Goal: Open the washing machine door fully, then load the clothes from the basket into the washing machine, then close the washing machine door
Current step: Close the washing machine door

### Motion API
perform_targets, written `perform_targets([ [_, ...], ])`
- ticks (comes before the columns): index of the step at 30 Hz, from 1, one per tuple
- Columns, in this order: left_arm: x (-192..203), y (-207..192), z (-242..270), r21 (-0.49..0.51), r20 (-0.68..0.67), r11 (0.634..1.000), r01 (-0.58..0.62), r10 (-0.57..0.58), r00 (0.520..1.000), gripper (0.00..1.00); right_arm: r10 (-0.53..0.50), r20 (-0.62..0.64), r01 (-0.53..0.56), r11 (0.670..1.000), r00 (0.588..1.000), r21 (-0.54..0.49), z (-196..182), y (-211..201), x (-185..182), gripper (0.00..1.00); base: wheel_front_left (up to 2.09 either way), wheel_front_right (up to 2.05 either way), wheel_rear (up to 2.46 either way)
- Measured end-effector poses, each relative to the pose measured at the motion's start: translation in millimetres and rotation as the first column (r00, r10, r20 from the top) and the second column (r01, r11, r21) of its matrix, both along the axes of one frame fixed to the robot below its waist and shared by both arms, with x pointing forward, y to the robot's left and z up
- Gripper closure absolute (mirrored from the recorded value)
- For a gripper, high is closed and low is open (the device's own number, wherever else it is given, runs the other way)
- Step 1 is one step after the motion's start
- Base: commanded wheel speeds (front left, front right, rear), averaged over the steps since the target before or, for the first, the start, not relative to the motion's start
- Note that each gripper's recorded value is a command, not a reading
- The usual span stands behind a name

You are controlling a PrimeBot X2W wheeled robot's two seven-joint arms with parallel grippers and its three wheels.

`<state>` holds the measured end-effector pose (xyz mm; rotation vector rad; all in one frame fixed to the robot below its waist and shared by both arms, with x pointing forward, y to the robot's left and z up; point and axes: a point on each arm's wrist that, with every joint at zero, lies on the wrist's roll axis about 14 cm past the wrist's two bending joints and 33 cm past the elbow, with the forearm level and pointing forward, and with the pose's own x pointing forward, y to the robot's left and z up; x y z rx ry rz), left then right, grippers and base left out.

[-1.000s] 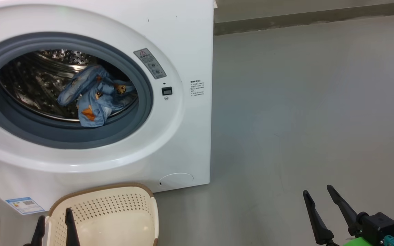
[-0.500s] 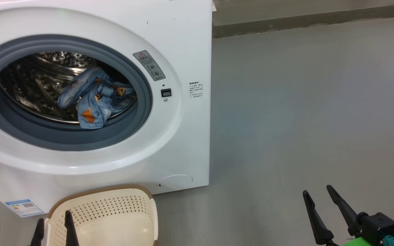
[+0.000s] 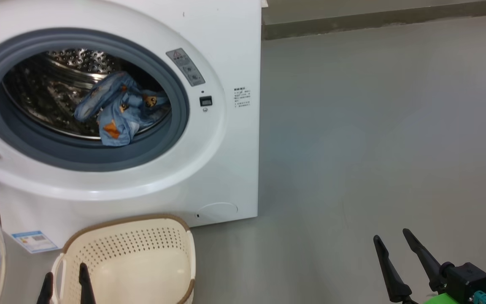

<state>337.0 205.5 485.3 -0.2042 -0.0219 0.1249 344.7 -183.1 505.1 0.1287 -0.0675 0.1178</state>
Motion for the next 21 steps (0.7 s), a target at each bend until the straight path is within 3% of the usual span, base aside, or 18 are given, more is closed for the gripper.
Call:
perform_targets([
  [13,-0.2,3.3,-1.9,0.001,-0.007,1.0,-0.011,0.011,1.0,0.0,0.003,-0.008,-0.003,1.0,1.0,0.0,-2.5,1.0,1.1,0.0,-1.44,1.44,0.0],
  [21,0.8,4.6,3.6,0.0,0.011,1.0,-0.015,0.015,1.0,0.0,0.006,-0.012,-0.006,1.0,1.0,0.0,-3.7,1.9,1.9,0.0,-0.57,0.57,0.0],
])
